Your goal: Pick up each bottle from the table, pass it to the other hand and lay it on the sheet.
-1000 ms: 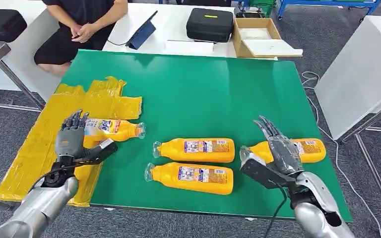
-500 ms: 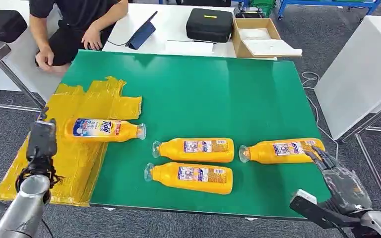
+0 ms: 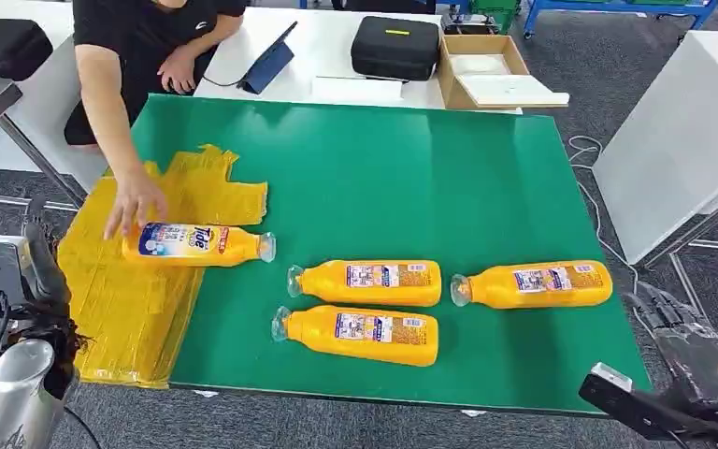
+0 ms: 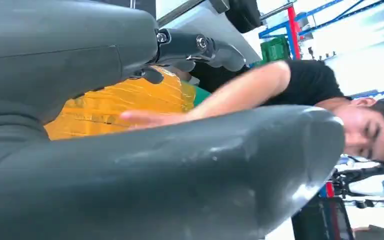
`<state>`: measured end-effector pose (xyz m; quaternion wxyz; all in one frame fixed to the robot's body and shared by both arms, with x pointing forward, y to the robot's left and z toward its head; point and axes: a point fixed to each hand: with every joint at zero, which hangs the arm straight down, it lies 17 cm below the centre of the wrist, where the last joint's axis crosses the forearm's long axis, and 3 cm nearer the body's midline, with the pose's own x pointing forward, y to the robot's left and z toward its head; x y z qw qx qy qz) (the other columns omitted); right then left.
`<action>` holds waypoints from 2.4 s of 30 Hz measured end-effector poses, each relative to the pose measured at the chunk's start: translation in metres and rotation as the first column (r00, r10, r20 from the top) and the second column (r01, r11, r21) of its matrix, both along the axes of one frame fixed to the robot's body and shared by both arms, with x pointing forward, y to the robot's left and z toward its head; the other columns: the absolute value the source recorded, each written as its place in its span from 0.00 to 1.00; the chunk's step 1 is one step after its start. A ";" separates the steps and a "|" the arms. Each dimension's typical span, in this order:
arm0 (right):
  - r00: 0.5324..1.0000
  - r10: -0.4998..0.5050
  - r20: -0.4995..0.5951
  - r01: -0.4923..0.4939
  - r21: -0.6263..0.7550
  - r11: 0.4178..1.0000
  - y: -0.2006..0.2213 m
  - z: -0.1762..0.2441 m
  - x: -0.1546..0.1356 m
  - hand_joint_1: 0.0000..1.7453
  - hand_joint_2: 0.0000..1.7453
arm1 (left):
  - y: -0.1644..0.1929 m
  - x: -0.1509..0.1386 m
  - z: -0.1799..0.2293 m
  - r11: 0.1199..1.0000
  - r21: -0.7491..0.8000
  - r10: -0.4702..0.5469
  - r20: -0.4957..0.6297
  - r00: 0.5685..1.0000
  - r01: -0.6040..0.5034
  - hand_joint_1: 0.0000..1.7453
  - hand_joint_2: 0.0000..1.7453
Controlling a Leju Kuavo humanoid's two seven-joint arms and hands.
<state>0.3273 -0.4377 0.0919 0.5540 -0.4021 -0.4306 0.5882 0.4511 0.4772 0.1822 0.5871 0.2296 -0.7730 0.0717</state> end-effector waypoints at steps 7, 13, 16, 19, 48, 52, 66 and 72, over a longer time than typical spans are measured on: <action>0.998 -0.063 0.025 0.065 -0.051 0.997 -0.010 -0.003 0.018 0.00 1.00 | -0.005 -0.004 0.012 1.000 -0.002 -0.008 0.036 0.999 0.008 0.00 0.00; 0.994 -0.105 0.017 0.107 -0.108 0.988 -0.020 -0.015 0.046 0.00 1.00 | -0.010 -0.002 0.017 1.000 -0.004 -0.009 0.048 0.999 0.009 0.00 0.00; 0.991 -0.132 -0.004 0.131 -0.135 0.982 -0.022 -0.030 0.057 0.00 1.00 | -0.014 -0.001 0.018 1.000 -0.015 -0.013 0.052 0.999 0.013 0.00 0.00; 0.988 -0.147 -0.042 0.139 -0.140 0.980 -0.016 -0.050 0.065 0.00 1.00 | -0.018 0.000 0.019 1.000 -0.021 -0.017 0.059 0.998 0.018 0.00 0.00; 0.987 -0.059 -0.147 0.020 -0.254 0.967 0.019 -0.106 0.112 0.00 1.00 | -0.023 0.014 0.034 0.997 -0.076 -0.020 0.113 0.993 0.029 0.00 0.00; 0.987 -0.050 -0.150 0.010 -0.258 0.966 0.022 -0.107 0.111 0.00 1.00 | -0.023 0.014 0.034 0.997 -0.076 -0.017 0.112 0.994 0.026 0.00 0.00; 0.987 -0.046 -0.151 0.006 -0.258 0.966 0.024 -0.108 0.110 0.00 1.00 | -0.023 0.014 0.033 0.997 -0.076 -0.018 0.111 0.994 0.026 0.00 0.00; 0.987 -0.046 -0.151 0.006 -0.258 0.966 0.024 -0.108 0.110 0.00 1.00 | -0.023 0.014 0.033 0.997 -0.076 -0.017 0.111 0.994 0.026 0.00 0.00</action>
